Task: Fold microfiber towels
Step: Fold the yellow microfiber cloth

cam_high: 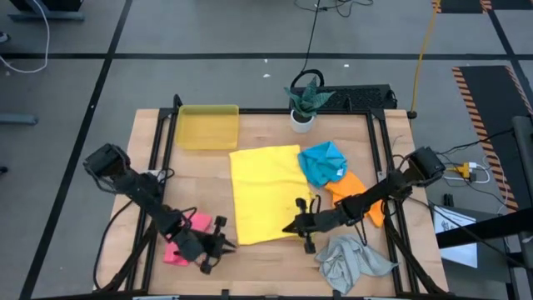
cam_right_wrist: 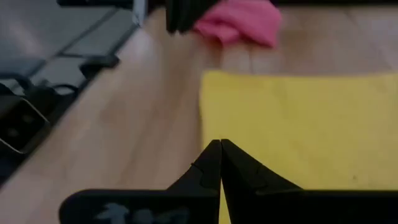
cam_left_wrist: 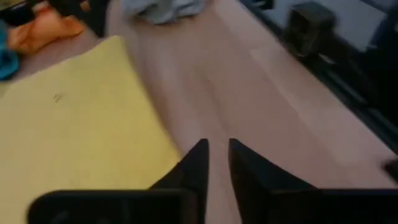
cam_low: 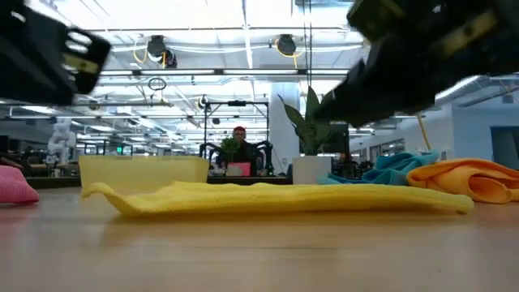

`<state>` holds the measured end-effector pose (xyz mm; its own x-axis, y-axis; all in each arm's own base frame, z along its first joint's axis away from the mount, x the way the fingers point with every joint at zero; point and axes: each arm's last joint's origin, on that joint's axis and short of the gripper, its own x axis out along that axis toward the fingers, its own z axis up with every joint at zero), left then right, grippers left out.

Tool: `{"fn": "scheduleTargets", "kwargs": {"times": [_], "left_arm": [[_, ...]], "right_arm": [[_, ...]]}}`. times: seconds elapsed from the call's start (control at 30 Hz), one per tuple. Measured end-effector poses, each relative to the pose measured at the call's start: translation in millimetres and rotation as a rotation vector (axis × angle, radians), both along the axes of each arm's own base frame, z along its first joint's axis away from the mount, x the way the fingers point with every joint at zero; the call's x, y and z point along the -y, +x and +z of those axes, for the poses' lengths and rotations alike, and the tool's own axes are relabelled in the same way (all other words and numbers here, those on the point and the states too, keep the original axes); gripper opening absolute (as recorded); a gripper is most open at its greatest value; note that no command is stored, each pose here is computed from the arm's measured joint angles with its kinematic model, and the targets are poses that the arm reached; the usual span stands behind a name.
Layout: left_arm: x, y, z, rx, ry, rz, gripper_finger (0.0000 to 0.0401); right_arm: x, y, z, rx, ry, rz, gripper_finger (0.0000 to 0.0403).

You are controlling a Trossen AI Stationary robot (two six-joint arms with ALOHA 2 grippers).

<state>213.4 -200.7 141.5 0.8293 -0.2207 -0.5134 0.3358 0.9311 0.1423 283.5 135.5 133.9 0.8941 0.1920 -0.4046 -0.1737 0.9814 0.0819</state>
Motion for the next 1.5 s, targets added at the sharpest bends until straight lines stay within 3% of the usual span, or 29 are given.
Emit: {"fn": "scheduleTargets", "kwargs": {"times": [0.1, 0.27, 0.43, 0.67, 0.8, 0.97, 1.13, 1.33, 1.5], "left_arm": [[8.5, -7.9, -10.4, 0.014, 0.113, -0.037, 0.0124], [10.5, -9.4, -28.5, 0.025, 0.248, 0.009, 0.0198], [5.7, -2.9, -51.0, -0.017, 0.341, 0.016, 0.0220], [-6.5, 15.6, -54.1, 0.042, 0.376, 0.141, 0.0187], [-8.9, 20.6, -52.5, 0.037, 0.366, 0.078, 0.0180], [-15.6, 25.9, -55.7, -0.046, 0.248, 0.031, 0.0174], [-17.1, 27.2, -55.9, -0.064, 0.201, 0.040, 0.0119], [-12.4, 24.0, -55.9, -0.046, 0.161, 0.077, 0.0012], [-5.2, 22.6, -50.3, 0.029, 0.196, 0.145, 0.0017]], "right_arm": [[-7.7, -0.8, 6.5, 0.074, 0.002, 0.036, 0.0000], [-14.8, -3.4, 10.0, 0.109, -0.002, 0.066, 0.0005], [-18.3, -10.1, 12.6, 0.069, -0.039, 0.088, 0.0025], [-10.5, -37.3, 26.0, -0.095, -0.223, -0.048, 0.0031], [-13.7, -48.3, 16.1, -0.205, -0.306, 0.017, 0.0032], [-17.1, -56.2, 8.9, -0.294, -0.342, 0.139, 0.0032], [-14.1, -67.5, -0.3, -0.425, -0.427, 0.210, 0.0033], [-19.6, -64.2, 3.3, -0.376, -0.379, 0.304, 0.0060], [-22.4, -56.2, 10.7, -0.261, -0.366, 0.294, 0.0082]]}}
